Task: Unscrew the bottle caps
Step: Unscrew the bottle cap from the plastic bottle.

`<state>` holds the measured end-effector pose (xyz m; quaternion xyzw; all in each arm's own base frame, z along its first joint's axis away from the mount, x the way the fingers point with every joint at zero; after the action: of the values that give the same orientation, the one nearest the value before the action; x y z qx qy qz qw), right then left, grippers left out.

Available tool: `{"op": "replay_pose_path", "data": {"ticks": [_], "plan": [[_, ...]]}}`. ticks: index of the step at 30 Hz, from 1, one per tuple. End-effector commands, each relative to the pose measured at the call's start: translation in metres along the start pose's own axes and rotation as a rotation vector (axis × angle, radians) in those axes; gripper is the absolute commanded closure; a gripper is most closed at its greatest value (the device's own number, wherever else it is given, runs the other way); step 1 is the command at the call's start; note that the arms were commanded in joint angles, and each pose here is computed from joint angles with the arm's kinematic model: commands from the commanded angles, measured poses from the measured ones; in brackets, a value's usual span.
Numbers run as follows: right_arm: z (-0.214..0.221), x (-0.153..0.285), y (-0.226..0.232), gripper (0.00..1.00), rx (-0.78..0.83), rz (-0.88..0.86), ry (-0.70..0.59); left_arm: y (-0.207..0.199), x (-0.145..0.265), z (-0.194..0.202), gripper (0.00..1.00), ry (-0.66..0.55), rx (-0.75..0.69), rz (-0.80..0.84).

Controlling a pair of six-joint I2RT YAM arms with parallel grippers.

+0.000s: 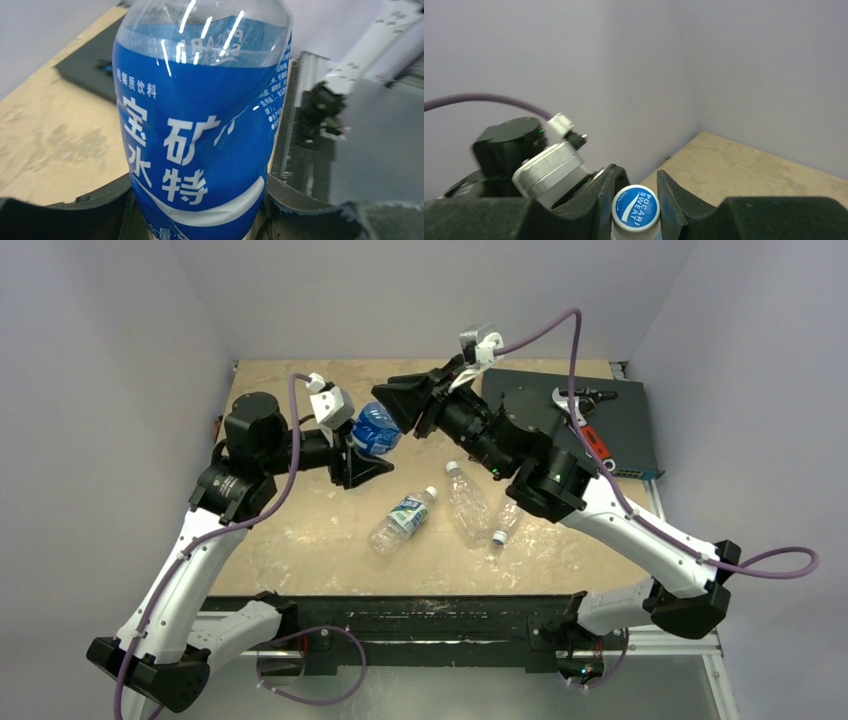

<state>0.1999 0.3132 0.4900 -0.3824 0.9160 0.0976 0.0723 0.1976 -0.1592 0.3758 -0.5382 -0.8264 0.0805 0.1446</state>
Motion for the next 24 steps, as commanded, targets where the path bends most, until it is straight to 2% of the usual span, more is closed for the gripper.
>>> {"op": "replay_pose_path", "data": {"ticks": [1, 6, 12, 22, 23, 24], "plan": [[-0.037, 0.026, 0.017, 1.0, 0.043, -0.324, -0.175, -0.054, 0.012, -0.029, 0.67, -0.021, 0.036, 0.369], [-0.044, 0.043, 0.027, 1.0, 0.07, -0.511, -0.23, -0.073, 0.017, -0.039, 0.67, -0.006, 0.141, 0.52], [-0.041, 0.046, 0.033, 1.0, 0.102, -0.692, -0.204, -0.082, 0.022, -0.046, 0.67, 0.027, 0.187, 0.608], [-0.045, 0.047, 0.018, 1.0, 0.203, -0.759, -0.097, -0.08, 0.022, -0.041, 0.67, 0.084, 0.179, 0.626], [-0.044, 0.047, 0.017, 0.95, 0.204, -0.746, -0.08, -0.08, 0.022, -0.04, 0.67, 0.083, 0.176, 0.624], [-0.044, 0.044, 0.015, 0.73, 0.197, -0.714, -0.068, -0.078, 0.021, -0.04, 0.67, 0.077, 0.169, 0.616]]}}
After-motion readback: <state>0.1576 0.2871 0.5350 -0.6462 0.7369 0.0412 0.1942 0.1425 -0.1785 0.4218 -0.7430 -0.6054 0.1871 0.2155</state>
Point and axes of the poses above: each gripper's point midway between its finger pads, its own x axis back along the fingers, its own y axis along the line the jaws close on, z = x × y, the point moved 7 cm from there along x, back along the fingers, and after that the axes turned 13 degrees about x, right-handed, at the moved point
